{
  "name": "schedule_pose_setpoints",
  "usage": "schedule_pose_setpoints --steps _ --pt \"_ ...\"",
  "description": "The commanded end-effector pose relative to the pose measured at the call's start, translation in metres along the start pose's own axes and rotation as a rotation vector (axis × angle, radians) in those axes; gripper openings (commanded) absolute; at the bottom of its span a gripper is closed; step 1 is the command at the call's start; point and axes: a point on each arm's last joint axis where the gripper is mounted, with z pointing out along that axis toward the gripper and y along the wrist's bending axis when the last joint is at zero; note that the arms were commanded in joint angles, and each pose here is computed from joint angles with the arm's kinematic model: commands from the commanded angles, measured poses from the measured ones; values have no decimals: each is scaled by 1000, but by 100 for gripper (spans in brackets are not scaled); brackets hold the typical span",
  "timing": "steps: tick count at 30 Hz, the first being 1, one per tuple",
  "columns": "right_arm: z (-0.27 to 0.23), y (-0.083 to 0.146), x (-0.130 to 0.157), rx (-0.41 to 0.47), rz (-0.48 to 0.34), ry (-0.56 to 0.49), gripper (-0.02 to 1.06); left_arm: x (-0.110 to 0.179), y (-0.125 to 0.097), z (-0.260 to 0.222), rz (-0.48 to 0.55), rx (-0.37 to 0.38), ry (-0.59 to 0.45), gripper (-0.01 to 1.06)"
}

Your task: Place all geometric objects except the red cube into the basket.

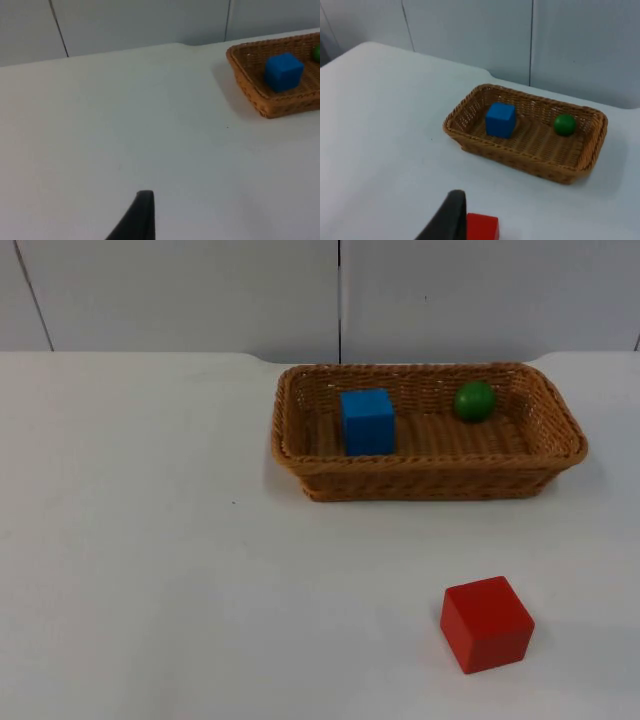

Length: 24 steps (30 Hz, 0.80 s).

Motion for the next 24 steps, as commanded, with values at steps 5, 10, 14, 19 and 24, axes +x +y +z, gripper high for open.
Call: schedule_pose_setpoints --steps 5,10,14,19,24 --pt "-27 -1 26 5 -10 -19 105 23 -3 -7 16 25 -16 105" --pt "-43 -2 41 7 -10 -33 105 31 -3 -3 15 27 49 105" --pt "-49 -3 48 13 -13 -14 105 32 -3 -2 14 29 52 105" --pt "-44 -3 61 17 -12 99 105 32 -2 -2 6 25 52 105" --pt "-31 -3 73 14 -11 148 105 32 -2 -2 4 23 52 105"
